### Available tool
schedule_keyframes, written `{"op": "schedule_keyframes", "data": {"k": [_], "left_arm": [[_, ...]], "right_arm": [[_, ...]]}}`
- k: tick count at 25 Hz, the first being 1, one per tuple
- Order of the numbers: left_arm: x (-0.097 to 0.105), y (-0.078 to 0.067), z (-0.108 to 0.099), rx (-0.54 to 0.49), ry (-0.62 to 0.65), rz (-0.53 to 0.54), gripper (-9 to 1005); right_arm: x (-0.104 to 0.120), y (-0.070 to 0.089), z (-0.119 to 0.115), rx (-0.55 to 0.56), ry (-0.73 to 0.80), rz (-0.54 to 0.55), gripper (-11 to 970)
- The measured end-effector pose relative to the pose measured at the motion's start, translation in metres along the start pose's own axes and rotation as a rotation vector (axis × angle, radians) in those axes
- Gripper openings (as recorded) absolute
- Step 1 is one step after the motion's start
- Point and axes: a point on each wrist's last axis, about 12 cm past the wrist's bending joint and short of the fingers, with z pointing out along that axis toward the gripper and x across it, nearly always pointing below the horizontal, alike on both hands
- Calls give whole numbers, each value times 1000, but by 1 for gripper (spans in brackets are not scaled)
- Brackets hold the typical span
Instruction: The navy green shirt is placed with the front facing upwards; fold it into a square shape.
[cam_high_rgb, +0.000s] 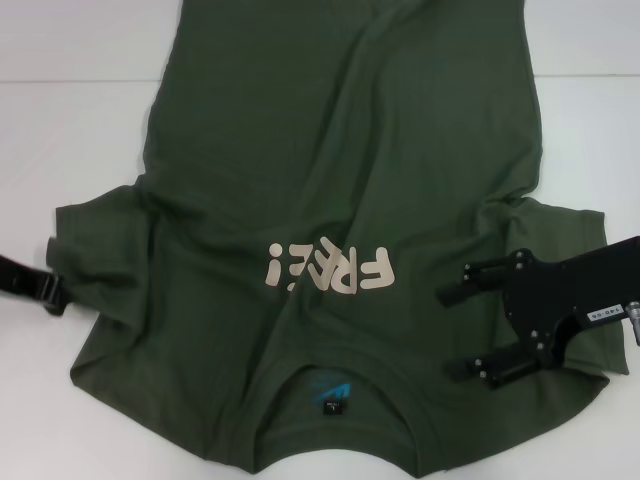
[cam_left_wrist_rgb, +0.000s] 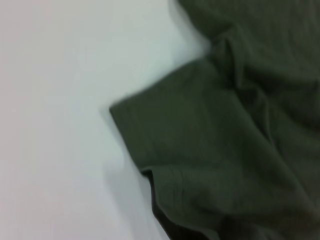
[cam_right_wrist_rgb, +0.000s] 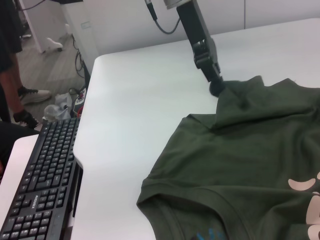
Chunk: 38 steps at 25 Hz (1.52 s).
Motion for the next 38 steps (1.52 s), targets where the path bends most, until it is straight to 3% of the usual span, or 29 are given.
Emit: {"op": "schedule_keyframes", "data": {"k": [11,20,29,38], "left_arm": [[-19,-26,-7,77,-143,212,54],[-15,-37,-23,170,-274,334,55],[-1,-57,-12,256,-257,506,54],[-7,-61,-9,253,-268,545,55]], "right_arm": [[3,-1,-6,35,-29,37,882],[5,-3,-13,68,-52,101,882],[2,-6,-13,77,-59,122,882],[-3,-8,-10,72,-68,113,883]]}}
